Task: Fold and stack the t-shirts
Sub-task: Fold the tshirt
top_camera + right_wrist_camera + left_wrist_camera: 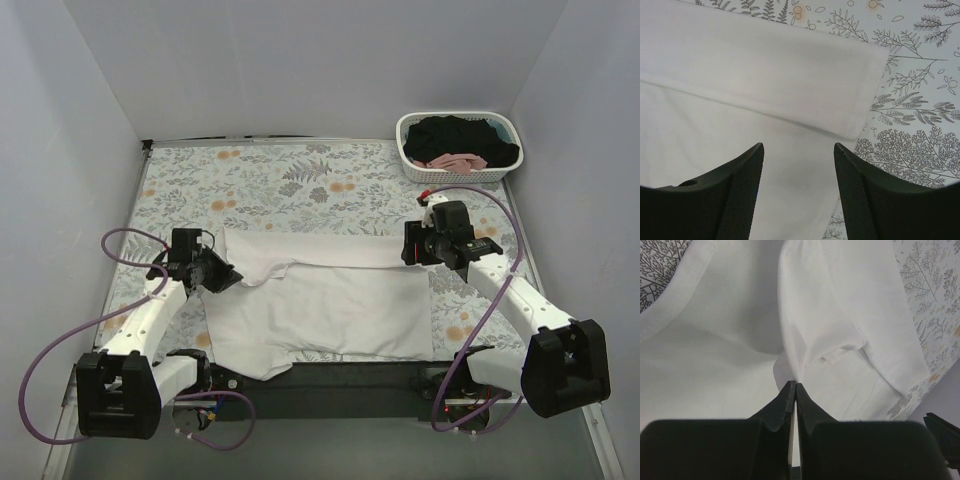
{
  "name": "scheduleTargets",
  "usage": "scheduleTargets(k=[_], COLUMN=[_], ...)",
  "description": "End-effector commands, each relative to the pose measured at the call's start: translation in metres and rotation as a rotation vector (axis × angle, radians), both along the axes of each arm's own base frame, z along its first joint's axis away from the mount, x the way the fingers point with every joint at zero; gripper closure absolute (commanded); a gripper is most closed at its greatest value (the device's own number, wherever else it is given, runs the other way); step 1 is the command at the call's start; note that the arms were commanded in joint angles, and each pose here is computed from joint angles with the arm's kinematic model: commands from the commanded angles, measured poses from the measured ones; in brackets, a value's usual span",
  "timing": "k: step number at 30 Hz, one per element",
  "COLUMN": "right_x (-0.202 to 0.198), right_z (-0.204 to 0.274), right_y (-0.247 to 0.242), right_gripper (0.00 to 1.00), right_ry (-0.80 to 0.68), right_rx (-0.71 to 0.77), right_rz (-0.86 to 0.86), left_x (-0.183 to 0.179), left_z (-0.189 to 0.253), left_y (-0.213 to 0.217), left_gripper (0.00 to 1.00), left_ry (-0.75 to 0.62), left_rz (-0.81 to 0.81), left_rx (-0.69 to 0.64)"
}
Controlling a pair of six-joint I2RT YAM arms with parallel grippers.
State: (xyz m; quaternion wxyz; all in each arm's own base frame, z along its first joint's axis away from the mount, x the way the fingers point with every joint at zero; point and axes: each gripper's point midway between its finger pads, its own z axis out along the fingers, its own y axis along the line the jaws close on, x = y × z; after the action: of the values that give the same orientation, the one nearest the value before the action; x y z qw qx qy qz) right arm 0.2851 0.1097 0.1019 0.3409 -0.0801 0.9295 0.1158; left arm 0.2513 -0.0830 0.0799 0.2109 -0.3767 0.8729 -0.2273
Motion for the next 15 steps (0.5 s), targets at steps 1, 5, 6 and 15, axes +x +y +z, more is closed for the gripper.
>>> scheduleTargets(k=[1,5,6,15], right_x=[0.008,0.011,0.012,0.030], right_z=[0.007,0.001,-0.003,-0.013], right_y=[0.013,0.008,0.007,0.000], right_gripper=[0.35,0.37,0.39,0.50], right_ry=[-0.038,-0.041,-0.034,-0.037], right_rx=[0.065,0.051,0.044,0.086], right_rz=[0.019,-0.013,-0.019,-0.081], left_x=[-0.010,-0.018,-0.020,-0.018], left_z=[0.001,0.000,0.001,0.001], left_y=[-0.007,-0.012,-0.013,-0.007], left_gripper=[1.00,1.00,1.00,1.00], left_ry=[0.009,0.016,0.009,-0.003], left_rz=[-0.010,-0.017,-0.015,-0.003], left_rx=[-0.052,-0.085,-0.095,-0.052])
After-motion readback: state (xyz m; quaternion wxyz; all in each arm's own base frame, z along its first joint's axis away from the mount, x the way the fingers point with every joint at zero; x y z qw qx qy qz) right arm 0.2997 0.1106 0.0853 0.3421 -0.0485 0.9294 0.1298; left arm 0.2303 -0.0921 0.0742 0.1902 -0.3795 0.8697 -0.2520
